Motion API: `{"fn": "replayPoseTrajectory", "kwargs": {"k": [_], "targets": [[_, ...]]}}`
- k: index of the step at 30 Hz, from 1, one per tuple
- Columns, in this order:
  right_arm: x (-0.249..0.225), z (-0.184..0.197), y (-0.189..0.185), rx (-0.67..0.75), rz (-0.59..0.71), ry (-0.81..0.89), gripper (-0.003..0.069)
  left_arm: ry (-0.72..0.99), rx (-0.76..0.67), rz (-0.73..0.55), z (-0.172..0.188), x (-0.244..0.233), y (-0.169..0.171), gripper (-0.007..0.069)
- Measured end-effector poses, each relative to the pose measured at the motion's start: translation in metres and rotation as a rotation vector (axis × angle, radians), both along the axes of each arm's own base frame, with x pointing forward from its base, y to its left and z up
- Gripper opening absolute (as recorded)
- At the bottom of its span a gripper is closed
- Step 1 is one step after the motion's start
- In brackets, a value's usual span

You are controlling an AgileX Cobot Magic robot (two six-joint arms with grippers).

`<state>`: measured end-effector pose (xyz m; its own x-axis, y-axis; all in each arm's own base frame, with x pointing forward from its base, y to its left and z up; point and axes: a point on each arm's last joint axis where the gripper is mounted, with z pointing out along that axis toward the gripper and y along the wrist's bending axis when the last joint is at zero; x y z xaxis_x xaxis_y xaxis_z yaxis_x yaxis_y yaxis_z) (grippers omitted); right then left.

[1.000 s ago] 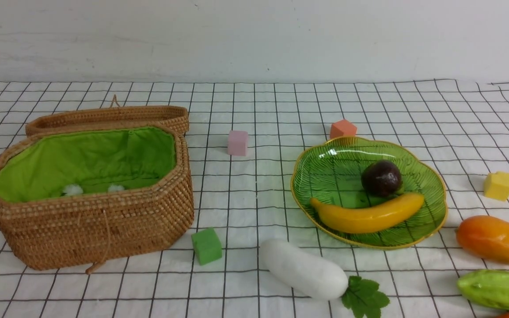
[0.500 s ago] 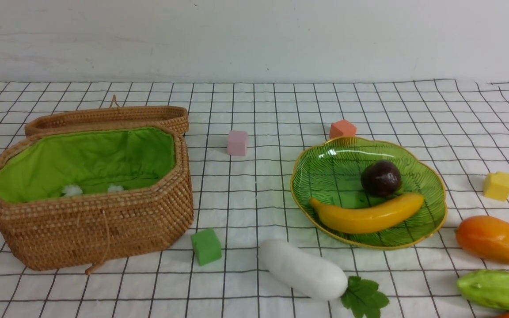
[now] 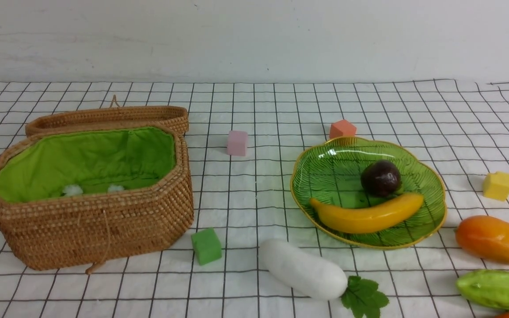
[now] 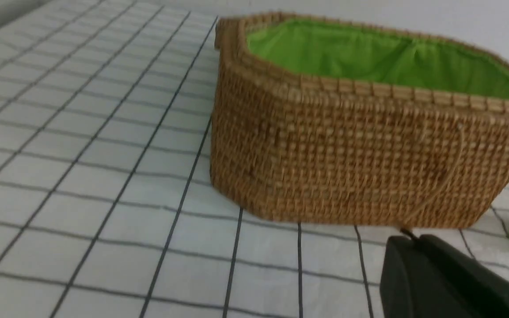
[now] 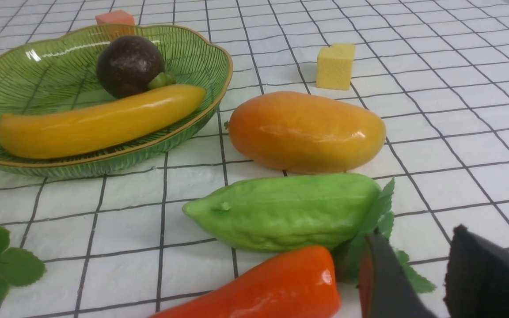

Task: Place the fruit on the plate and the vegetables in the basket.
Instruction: Take a daikon with your right arm and place it on the basket on the left.

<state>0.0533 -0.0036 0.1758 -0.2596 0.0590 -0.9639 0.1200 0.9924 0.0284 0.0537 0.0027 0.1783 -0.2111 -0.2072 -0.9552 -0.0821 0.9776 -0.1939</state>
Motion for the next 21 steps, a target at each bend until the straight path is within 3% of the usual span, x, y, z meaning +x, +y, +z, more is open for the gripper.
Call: {"fn": "replayPoseTrajectory", "kwargs": {"k": [5, 21], "targets": [[0.0000, 0.0000, 0.0000, 0.000, 0.000, 0.000, 0.0245, 0.093, -0.025, -0.028, -0.0096, -0.0020, -0.0021, -0.0013], [0.0000, 0.0000, 0.0000, 0.000, 0.000, 0.000, 0.0245, 0.095, -0.027, -0.035, -0.0098, -0.0020, -0.0026, -0.0013]]}}
